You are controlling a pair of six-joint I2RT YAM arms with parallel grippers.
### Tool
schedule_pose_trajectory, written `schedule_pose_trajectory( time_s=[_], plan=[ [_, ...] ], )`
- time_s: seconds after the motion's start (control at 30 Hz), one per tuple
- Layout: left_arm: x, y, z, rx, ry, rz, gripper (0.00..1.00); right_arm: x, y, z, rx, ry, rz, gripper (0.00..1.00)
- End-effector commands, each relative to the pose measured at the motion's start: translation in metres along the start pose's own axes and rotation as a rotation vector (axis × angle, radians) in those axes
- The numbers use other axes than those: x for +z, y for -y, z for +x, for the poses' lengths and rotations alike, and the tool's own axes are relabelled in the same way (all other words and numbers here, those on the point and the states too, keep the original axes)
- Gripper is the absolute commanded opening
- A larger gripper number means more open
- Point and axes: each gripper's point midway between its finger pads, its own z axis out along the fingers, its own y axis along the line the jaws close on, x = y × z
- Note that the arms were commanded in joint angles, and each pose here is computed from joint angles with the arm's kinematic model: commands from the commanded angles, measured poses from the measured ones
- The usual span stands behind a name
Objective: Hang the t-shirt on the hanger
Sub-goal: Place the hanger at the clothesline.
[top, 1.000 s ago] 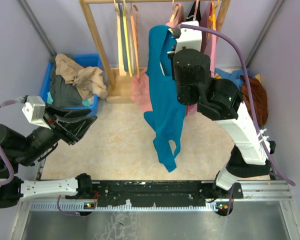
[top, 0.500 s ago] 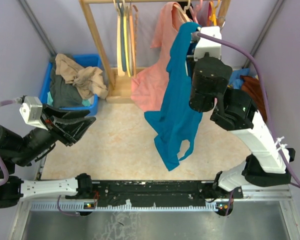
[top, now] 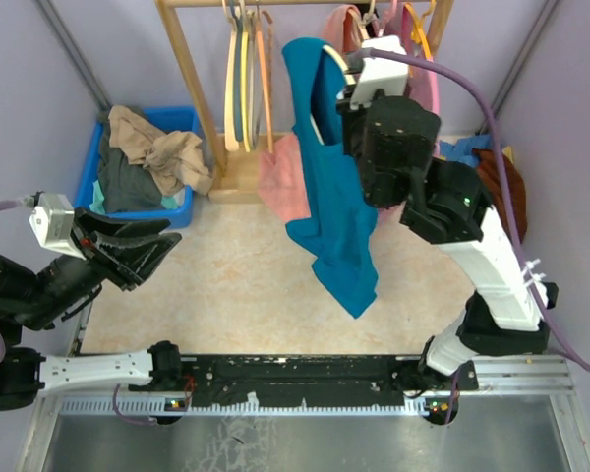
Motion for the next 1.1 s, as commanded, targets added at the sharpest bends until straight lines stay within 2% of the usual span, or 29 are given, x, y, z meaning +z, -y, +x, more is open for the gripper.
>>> schedule_pose_trajectory(
  time_s=[0.0,0.23,0.53,0.67,1.07],
  plan=[
    [-0.012,-0.006,-0.008,-0.022,0.023,-0.003,0.44,0.007,-0.034,-0.017,0.090,0.049,-0.100,0.00],
    [-0.015,-0.008,-0.008,-0.025,0.021,-0.008,0.44,0.042,-0.055,-0.014,0.044,0.044,-0.077,0.00],
    [-0.016,-0.011,-0.007,-0.019,0.019,-0.021,0.44,0.088,-0.053,-0.008,0.100,0.064,-0.153,0.00],
    [-0.018,-0.013,-0.008,-0.015,0.018,-0.029,0.44,0.104,-0.037,-0.014,0.123,0.074,-0.110,0.00],
    [-0.022,-0.019,-0.011,-0.007,0.029,-0.049,0.45,0.098,0.004,-0.002,0.092,0.051,0.032,0.00]
  ],
)
